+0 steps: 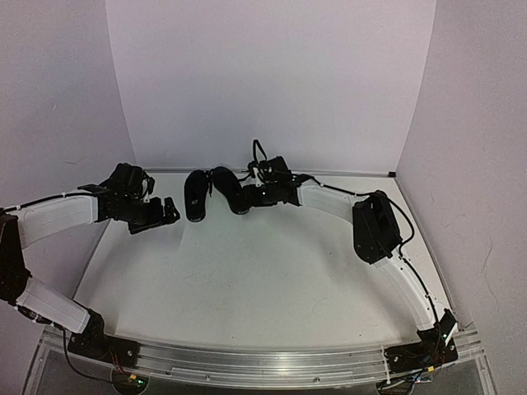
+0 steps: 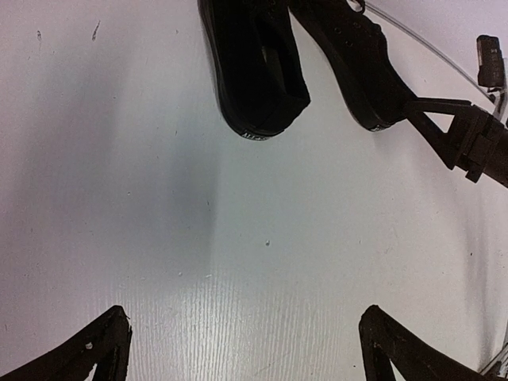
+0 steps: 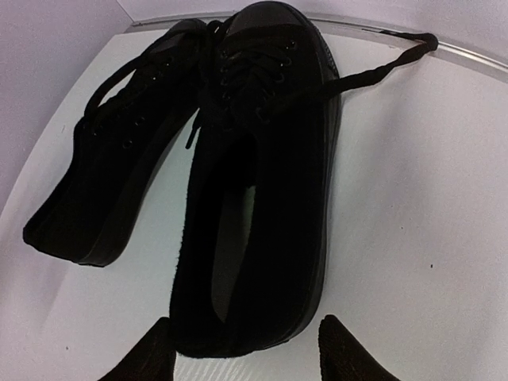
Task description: Tie the shoes
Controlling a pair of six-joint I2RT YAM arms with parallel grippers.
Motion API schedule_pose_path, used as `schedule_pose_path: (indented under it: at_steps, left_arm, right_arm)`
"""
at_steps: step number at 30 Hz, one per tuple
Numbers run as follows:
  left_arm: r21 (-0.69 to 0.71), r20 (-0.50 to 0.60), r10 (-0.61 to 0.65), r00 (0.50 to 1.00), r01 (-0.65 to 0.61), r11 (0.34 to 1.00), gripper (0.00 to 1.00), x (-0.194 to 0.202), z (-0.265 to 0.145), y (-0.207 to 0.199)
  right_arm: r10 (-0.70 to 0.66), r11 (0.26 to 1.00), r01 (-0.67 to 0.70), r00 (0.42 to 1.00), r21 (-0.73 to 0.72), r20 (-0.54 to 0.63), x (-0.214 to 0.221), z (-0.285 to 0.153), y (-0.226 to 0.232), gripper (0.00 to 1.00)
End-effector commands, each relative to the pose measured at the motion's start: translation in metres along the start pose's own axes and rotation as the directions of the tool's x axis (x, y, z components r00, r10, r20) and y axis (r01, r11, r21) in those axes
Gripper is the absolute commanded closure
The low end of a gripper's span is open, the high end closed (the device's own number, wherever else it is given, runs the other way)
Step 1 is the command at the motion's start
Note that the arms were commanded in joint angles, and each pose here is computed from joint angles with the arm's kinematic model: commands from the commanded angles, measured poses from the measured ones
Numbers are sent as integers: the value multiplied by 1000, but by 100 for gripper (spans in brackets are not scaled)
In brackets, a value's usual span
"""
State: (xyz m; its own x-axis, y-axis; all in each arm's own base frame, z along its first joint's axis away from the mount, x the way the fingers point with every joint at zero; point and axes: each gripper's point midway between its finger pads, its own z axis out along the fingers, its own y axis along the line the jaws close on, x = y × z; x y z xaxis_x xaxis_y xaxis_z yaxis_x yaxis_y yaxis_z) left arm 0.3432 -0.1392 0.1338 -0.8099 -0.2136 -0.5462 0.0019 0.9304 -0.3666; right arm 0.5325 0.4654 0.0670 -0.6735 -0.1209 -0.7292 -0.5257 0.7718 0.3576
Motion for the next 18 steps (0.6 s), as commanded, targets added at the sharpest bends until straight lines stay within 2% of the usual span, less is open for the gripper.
schedule_pose_path:
  at_steps: [1,4,8,12,18]
  left_arm:
    - [36,31,-12,999,11,999,0,-6,-6,-8]
    - [36,28,-16,999,15,999,0,-5,-6,-7]
    - [32,33,-17,999,16,999,0,-4,-7,-6]
    - [36,31,-15,999,14,999,0,-5,-6,-7]
    - [53,29,5,1000,-6,999,0,-9,-9,-13]
  right_arm:
    - [-25,1000,24,999,11,38,-9,7,1,59]
    - [-39,999,38,998,12,43,-10,7,1,80]
    - [-50,999,50,998,6,47,-15,-1,5,98]
    - [-42,999,42,998,-3,48,-23,-22,15,100]
    - [10,1000,-12,996,25,88,-25,-91,37,100]
